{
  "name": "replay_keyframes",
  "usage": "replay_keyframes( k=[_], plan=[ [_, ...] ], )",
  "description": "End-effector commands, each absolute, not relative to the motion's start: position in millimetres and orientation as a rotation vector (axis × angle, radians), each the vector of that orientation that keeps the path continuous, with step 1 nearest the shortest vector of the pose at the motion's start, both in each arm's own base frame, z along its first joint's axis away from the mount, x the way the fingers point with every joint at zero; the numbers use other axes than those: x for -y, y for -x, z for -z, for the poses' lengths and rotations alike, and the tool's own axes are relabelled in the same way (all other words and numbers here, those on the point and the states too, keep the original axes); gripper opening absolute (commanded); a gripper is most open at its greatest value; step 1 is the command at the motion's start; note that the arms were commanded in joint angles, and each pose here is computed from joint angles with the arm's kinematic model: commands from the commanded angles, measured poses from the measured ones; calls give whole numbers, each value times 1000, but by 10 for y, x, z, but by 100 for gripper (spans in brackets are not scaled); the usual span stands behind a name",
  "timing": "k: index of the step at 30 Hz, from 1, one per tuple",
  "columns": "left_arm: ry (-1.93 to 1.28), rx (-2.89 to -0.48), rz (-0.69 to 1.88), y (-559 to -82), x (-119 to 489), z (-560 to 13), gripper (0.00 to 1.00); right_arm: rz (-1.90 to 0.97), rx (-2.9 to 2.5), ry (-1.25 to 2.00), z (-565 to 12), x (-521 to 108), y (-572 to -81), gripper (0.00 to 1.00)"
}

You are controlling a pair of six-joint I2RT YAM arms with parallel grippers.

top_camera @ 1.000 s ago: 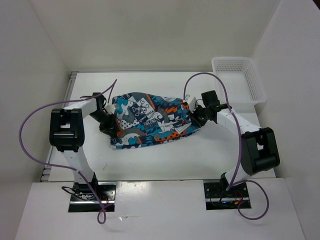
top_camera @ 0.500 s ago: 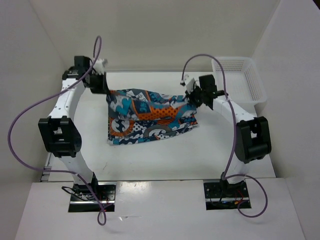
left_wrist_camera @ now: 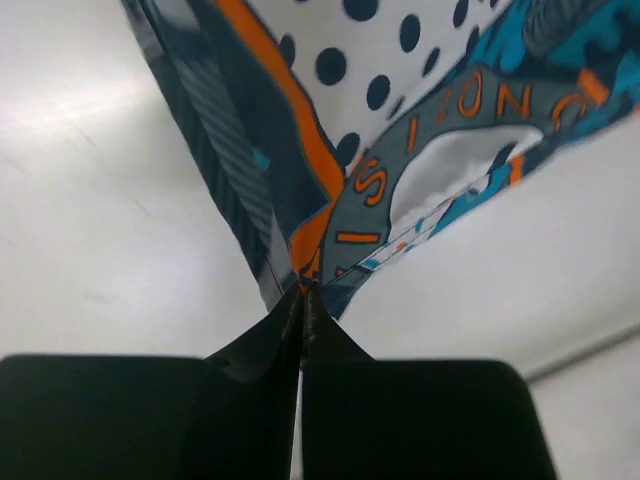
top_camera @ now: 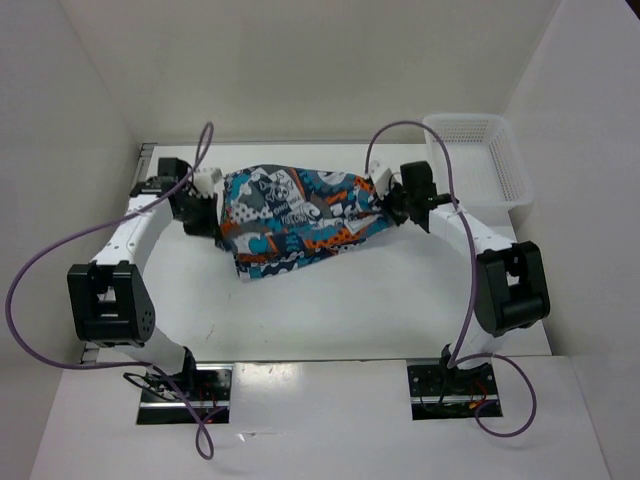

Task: Fold and stack the shorts
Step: Fold the shorts

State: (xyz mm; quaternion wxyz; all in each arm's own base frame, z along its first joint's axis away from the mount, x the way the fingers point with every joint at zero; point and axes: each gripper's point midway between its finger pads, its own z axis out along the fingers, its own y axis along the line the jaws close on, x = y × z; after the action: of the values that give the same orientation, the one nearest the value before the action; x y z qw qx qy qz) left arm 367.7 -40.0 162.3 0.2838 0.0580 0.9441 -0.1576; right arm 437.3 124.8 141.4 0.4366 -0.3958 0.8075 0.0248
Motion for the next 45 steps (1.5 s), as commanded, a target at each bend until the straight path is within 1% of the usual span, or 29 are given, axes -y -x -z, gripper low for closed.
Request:
replay_keyframes(
  k=[1,2,4,8,11,12,13,15,18,19,21,23,24,26,27,28,29,31,32,35,38,40,41,43,44,45],
  plan=[
    [-195,-2666,512,-3110,611,-1358,0,-34,-2035,1088,-1145,-1140,-4071,0],
    [-199,-2714,540,-2948,655,-1205,0,-25,-2082,1113,-940,-1070,-3922,0],
    [-244,-2758,580,-2791,785,-1075,0,-7,-2091,1142,-792,-1018,-3824,0],
    [-315,-2861,616,-2545,944,-806,0,33,-2078,1123,-792,-974,-3850,0],
    [-324,-2875,588,-2532,933,-724,2,63,-2072,1097,-820,-938,-3875,0],
    [-324,-2875,588,-2532,932,-724,2,60,-2070,1082,-853,-942,-3875,2],
    [-334,-2888,578,-2522,940,-693,2,68,-2083,1083,-812,-918,-3848,7],
    [-333,-2897,594,-2490,952,-698,5,74,-2079,1049,-863,-911,-3867,11],
    [-355,-2954,620,-2342,1002,-686,24,83,-2080,1028,-881,-894,-3862,51],
    [-366,-2968,623,-2299,1019,-688,34,93,-2089,1011,-880,-873,-3865,67],
    [-364,-2980,578,-2286,966,-716,37,109,-2080,1001,-958,-859,-3888,73],
    [-330,-2929,473,-2467,822,-835,39,118,-2069,978,-1082,-858,-3936,74],
    [-317,-2856,440,-2604,777,-974,42,110,-2065,950,-1167,-876,-3978,74],
    [-314,-2708,399,-2934,757,-1282,43,85,-2063,920,-1246,-914,-4006,74],
    [-314,-2678,383,-3012,749,-1375,43,69,-2048,899,-1332,-948,-4050,73],
    [-340,-2662,371,-3064,800,-1426,43,39,-2070,883,-1294,-978,-4045,73],
    [-406,-2660,370,-3068,945,-1421,44,2,-2066,882,-1300,-1037,-4061,73],
    [-477,-2660,386,-3052,1113,-1371,45,-22,-2090,873,-1220,-1065,-4078,75],
    [-554,-2680,423,-2962,1294,-1284,47,-33,-2114,863,-1116,-1076,-4098,77],
    [-685,-2719,461,-2769,1557,-1014,49,9,-2119,812,-1039,-1046,-4272,80],
    [-715,-2763,428,-2722,1572,-721,49,22,-2148,798,-887,-1039,-4365,82],
    [-712,-2788,391,-2725,1528,-551,49,29,-2160,785,-824,-1034,-4409,82],
    [-713,-2796,390,-2714,1523,-494,49,20,-2190,782,-704,-1035,-4397,82],
    [-712,-2816,371,-2692,1491,-379,49,20,-2193,783,-679,-1050,-4453,82],
    [-714,-2856,353,-2607,1439,-272,49,22,-2225,808,-540,-1037,-4423,80],
    [-713,-2871,329,-2593,1405,-208,49,3,-2239,819,-496,-1059,-4412,73]
  ],
)
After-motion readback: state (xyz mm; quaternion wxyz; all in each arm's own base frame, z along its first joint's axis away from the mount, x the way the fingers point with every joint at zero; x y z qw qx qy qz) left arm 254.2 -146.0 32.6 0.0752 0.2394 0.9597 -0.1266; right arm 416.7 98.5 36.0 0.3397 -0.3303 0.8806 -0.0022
